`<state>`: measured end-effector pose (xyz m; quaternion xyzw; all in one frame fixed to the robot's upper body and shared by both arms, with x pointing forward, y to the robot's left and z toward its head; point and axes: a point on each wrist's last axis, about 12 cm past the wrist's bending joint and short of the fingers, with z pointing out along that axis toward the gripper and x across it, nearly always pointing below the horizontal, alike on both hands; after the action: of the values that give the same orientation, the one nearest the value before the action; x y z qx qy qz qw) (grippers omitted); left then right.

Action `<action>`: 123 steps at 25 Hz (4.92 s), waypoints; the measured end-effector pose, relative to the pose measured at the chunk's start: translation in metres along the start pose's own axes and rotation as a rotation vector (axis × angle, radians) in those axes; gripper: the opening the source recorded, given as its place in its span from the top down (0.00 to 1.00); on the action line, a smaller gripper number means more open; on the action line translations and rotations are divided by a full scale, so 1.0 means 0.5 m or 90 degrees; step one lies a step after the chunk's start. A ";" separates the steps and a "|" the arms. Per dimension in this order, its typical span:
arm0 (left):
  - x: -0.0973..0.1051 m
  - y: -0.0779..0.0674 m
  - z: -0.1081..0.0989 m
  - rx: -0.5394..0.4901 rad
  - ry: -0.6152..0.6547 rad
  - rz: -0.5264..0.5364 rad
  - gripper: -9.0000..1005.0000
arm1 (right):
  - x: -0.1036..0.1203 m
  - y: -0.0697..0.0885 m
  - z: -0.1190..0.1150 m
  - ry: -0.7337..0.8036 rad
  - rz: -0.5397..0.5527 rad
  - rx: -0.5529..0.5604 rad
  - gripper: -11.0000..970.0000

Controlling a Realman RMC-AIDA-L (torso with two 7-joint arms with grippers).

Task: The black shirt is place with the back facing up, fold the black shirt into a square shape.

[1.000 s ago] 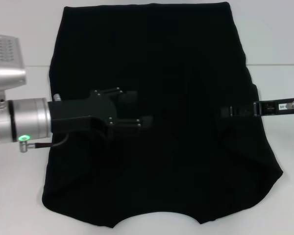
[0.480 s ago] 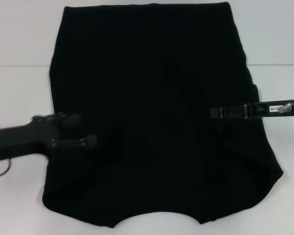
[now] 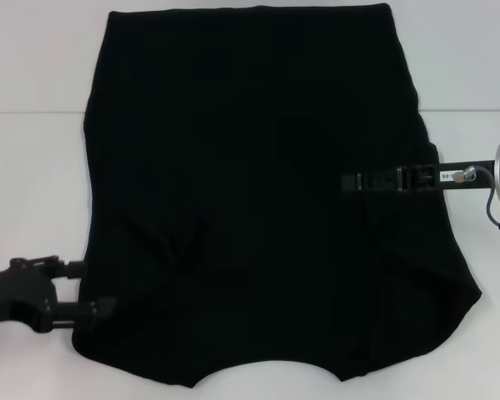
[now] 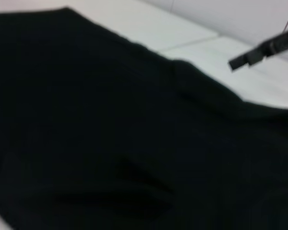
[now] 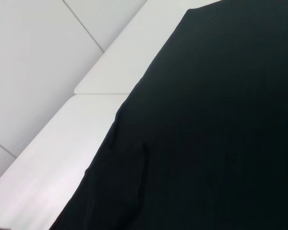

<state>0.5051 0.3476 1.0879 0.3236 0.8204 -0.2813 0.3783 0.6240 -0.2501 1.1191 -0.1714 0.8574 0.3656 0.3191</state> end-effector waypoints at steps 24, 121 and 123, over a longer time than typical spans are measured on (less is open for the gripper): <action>0.017 0.001 0.050 -0.039 0.079 0.050 0.14 | -0.016 0.004 0.003 -0.012 -0.005 0.001 0.29; 0.034 -0.032 0.012 0.015 0.048 -0.052 0.97 | 0.239 -0.107 -0.213 0.076 0.156 0.030 0.96; 0.040 -0.038 0.003 0.023 0.047 -0.059 0.97 | 0.250 -0.107 -0.228 0.071 0.151 0.021 0.96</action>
<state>0.4814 0.3410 1.0753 0.3019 0.8427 -0.3013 0.3286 0.5116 -0.3777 1.0677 -0.0835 0.8939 0.3767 0.2282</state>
